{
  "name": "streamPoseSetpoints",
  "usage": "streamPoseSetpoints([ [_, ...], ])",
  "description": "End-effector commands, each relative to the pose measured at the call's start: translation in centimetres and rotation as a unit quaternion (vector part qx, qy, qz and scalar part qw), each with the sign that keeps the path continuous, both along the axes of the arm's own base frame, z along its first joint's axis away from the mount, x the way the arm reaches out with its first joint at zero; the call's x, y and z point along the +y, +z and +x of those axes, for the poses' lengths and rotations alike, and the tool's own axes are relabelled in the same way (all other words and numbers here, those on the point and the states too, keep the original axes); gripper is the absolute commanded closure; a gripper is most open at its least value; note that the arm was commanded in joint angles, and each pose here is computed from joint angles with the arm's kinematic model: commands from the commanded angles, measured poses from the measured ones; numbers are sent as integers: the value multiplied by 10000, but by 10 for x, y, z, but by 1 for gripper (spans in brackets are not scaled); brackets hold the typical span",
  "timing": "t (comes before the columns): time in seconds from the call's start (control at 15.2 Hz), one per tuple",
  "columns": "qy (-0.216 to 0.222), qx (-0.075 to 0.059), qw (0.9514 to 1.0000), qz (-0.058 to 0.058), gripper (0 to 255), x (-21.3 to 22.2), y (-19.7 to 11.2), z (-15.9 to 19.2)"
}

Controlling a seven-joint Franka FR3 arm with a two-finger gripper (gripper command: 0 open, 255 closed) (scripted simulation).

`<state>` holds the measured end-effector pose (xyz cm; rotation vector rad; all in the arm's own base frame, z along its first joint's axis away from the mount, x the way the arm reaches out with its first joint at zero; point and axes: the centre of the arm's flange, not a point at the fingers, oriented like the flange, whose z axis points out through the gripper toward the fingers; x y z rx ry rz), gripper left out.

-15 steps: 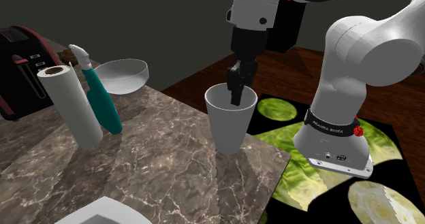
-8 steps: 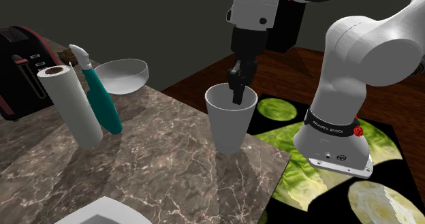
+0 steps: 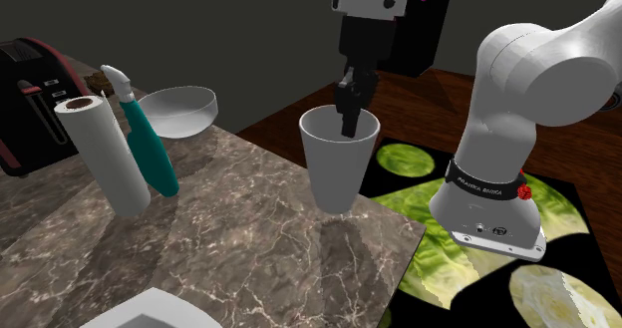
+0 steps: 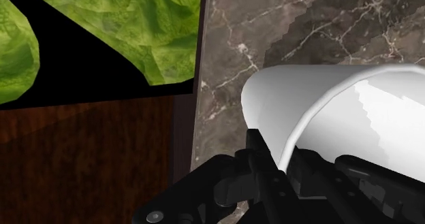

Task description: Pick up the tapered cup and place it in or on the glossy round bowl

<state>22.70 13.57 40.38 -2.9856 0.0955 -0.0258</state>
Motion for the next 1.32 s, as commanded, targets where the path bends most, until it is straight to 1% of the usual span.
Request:
streamPoseSetpoints([
  [0.0, 0, 1, 10000, -1, 255, 0, 11, 0],
  [1.25, 0, 1, 10000, -1, 255, 0, 112, 0],
])
